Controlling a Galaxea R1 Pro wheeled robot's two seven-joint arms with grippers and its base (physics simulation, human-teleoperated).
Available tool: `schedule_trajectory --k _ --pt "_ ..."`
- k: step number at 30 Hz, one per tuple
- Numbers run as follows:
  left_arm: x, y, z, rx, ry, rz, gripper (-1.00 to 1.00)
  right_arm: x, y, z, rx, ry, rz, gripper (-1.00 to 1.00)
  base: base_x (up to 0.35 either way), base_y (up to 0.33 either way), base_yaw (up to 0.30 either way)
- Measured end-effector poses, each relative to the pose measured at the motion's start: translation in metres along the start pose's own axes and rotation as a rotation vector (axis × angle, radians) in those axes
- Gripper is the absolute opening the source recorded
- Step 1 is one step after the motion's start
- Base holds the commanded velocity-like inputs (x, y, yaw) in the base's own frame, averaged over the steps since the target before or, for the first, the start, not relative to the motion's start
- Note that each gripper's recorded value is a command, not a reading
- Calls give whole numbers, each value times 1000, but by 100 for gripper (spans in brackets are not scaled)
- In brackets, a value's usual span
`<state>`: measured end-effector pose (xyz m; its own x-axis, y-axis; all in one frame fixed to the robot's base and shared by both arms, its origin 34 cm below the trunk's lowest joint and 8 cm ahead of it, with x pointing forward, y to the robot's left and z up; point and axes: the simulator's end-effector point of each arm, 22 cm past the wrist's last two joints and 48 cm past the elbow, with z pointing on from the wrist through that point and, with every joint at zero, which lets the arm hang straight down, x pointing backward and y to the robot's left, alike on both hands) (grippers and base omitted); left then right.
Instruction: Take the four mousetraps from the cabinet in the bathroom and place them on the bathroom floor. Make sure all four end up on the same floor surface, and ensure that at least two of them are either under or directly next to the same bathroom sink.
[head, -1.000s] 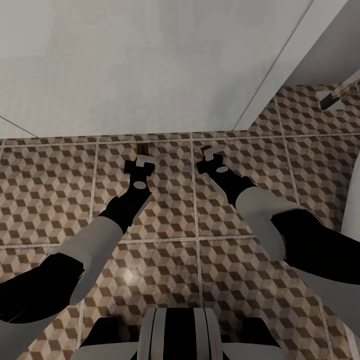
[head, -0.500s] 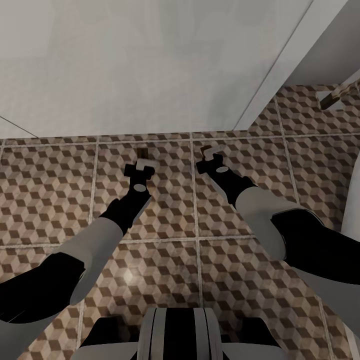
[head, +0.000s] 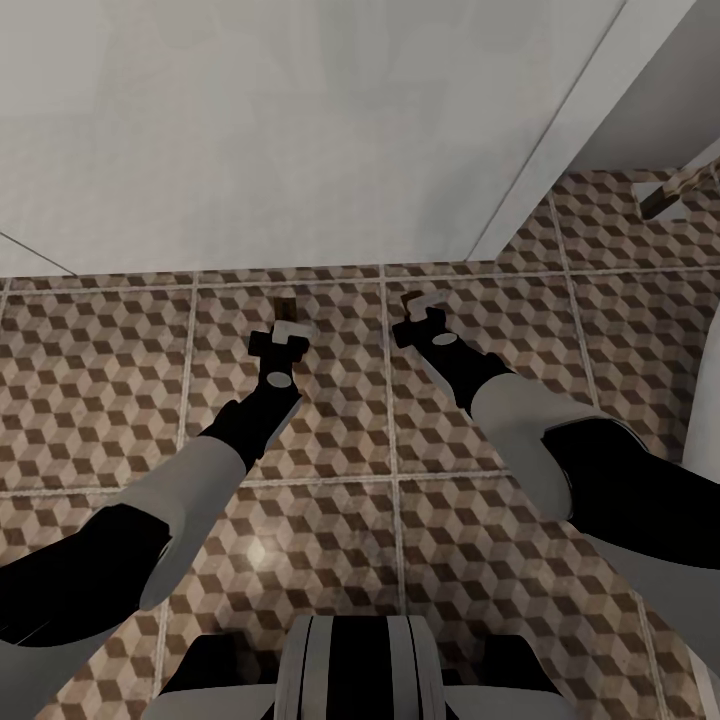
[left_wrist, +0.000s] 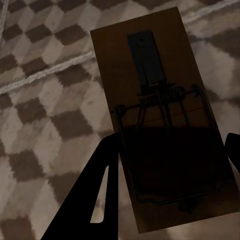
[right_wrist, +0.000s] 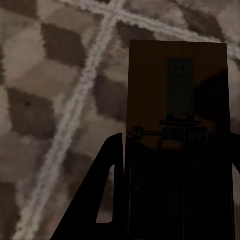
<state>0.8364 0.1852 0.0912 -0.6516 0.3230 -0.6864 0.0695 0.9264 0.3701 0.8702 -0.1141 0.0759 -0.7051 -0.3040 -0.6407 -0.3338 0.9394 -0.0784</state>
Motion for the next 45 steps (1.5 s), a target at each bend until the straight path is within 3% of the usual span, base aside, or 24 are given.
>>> schedule_trajectory --k 16,17,44,45 --pt "0 0 0 0 0 1 -100 1 0 0 0 1 -1 -100 0 0 0" --pt "0 0 0 0 0 1 -100 1 0 0 -1 1 0 100 0 0 0" --pt "7 -1 0 2 14 10 -100 1 1 0 -2 1 2 100 0 0 0" --pt "7 -1 0 1 14 10 100 1 1 0 -3 1 2 100 0 0 0"
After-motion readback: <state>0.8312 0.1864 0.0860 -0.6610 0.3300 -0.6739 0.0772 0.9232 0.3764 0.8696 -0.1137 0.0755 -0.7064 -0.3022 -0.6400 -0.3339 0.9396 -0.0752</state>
